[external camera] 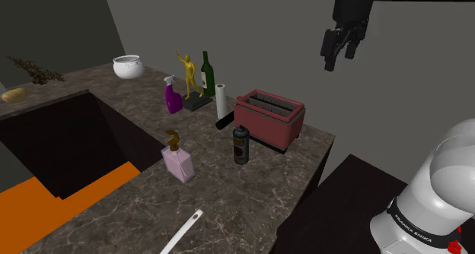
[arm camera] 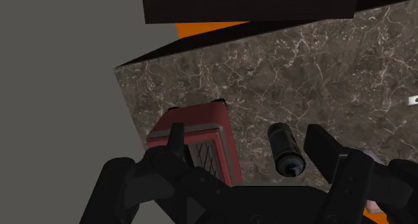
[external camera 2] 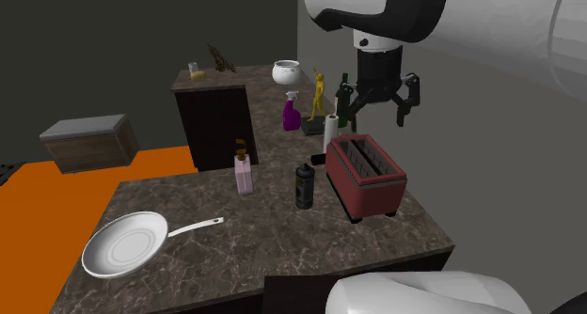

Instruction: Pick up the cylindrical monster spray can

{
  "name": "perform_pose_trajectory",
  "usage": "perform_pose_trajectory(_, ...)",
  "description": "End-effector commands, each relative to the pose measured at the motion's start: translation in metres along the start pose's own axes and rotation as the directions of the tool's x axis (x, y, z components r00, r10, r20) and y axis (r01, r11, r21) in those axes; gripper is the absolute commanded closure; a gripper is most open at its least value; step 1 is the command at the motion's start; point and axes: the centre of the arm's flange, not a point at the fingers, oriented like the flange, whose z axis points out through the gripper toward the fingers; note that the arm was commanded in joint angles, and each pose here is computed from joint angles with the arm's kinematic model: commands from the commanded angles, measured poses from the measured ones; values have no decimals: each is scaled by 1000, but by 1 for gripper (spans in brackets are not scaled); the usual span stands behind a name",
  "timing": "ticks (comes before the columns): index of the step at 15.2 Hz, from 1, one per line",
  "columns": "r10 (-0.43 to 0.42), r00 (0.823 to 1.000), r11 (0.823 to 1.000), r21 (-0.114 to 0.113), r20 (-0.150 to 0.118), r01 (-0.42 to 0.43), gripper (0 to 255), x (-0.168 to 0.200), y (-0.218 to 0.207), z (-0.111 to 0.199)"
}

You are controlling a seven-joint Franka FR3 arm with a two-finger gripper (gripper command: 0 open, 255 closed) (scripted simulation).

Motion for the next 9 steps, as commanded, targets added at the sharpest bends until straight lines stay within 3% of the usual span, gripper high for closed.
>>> perform_pose_trajectory(1,0,1000,1000,0,0,0,0,0,0,0)
perform_pose_trajectory(9,-118,985,992,29,-127,123,0,33,-23,89)
